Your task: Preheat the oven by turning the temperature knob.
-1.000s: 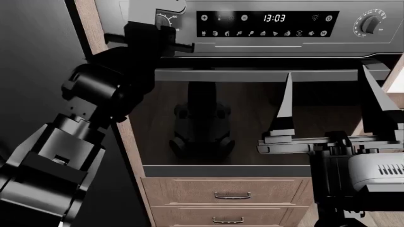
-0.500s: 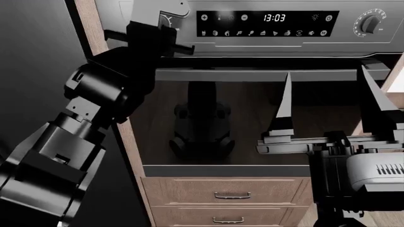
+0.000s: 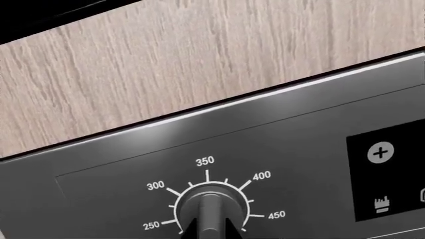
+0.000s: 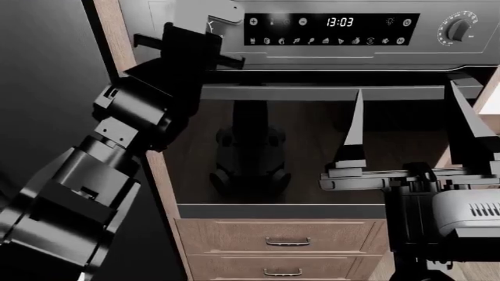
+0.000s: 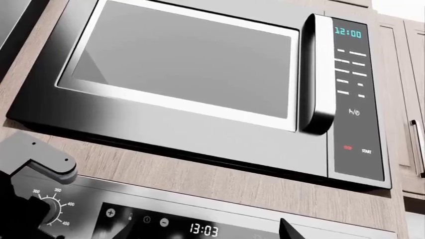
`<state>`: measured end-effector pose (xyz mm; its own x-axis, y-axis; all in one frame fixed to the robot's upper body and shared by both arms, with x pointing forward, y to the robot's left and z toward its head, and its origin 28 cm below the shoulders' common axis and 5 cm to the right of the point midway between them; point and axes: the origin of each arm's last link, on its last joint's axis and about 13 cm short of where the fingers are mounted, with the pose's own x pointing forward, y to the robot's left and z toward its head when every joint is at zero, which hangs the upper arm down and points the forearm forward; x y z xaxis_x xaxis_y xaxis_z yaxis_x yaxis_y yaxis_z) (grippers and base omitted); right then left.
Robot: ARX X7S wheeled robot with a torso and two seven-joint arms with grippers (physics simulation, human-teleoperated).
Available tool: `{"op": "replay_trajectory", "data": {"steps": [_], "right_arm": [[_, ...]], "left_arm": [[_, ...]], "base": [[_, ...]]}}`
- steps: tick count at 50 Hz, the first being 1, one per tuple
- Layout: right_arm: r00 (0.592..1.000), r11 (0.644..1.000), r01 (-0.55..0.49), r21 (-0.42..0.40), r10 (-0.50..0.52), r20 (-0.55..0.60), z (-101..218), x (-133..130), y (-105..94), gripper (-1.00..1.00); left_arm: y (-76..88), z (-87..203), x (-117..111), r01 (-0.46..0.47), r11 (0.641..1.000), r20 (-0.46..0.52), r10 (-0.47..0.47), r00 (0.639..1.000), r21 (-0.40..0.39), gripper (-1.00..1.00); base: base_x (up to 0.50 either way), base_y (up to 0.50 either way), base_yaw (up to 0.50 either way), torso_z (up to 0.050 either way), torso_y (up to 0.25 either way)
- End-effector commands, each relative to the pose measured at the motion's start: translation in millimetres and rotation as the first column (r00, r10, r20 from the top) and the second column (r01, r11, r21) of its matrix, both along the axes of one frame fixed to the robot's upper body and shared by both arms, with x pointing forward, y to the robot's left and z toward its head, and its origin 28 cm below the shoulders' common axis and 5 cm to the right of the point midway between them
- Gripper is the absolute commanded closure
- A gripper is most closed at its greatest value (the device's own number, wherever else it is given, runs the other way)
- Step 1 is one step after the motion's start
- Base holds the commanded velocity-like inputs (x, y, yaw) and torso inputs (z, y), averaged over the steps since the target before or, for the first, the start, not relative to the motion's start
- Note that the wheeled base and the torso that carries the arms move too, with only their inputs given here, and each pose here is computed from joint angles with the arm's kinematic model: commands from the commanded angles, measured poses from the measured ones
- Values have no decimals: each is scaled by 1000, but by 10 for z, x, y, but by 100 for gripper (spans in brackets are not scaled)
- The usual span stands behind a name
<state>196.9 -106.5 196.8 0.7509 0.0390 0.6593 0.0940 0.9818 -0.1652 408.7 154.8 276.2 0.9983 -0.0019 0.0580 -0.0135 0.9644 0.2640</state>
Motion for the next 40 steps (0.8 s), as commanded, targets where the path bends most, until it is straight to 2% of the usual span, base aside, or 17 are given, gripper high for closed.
{"op": "replay_trajectory", "data": {"steps": [1,2,5,20,40], "right_arm": [[1000,1000,-2,1,2,6,11,-13,4,-100],[1000,1000,-3,1,3,6,10,-13,4,-100],[1000,1000,-2,0,2,6,9,-10,5,-100],[1000,1000,-3,0,3,6,9,-12,4,-100],[1000,1000,-1,0,1,9,14,-14,4,-100]], "left_arm": [[135,64,61,-13,999,26,12,1000,42,100],[137,59,64,-32,996,47,28,999,85,100],[127,26,64,-46,989,59,38,998,141,100],[136,-1,64,-63,976,81,47,996,208,100],[137,-121,50,-90,917,104,53,993,389,100]], "base": [[29,-4,-14,0,0],[28,-4,-13,0,0],[28,-3,-13,0,0],[5,0,-2,1,0],[0,0,0,0,0]]}}
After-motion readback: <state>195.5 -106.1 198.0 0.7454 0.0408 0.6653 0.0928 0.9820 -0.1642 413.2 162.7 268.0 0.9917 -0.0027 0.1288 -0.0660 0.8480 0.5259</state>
